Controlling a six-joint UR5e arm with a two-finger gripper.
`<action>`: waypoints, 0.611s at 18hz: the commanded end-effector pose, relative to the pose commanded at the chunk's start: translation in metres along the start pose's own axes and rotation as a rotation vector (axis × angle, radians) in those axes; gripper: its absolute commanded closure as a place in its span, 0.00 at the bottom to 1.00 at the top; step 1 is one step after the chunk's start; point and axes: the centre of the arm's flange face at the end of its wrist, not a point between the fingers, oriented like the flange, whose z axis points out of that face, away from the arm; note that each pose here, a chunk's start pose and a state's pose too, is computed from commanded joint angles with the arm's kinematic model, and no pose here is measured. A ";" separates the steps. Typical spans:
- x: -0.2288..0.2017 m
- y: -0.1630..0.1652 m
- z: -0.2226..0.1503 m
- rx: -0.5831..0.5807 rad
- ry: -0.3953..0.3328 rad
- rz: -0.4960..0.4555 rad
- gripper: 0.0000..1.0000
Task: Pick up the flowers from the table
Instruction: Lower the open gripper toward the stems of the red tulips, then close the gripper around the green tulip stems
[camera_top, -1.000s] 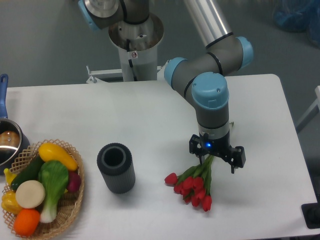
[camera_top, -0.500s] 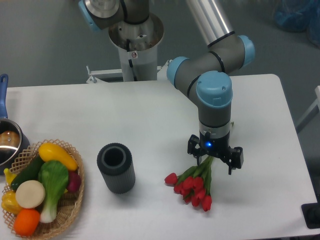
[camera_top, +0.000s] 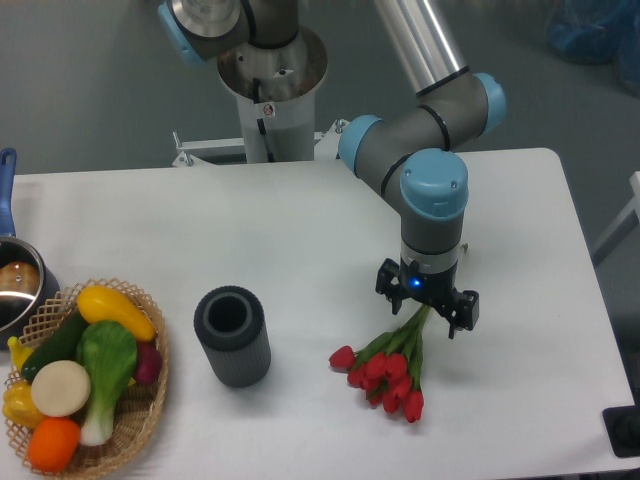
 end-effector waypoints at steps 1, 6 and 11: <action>0.001 -0.003 0.005 0.002 0.008 0.001 0.00; 0.000 -0.005 0.022 0.004 0.021 0.002 0.00; 0.009 -0.018 0.032 0.034 0.027 0.020 0.00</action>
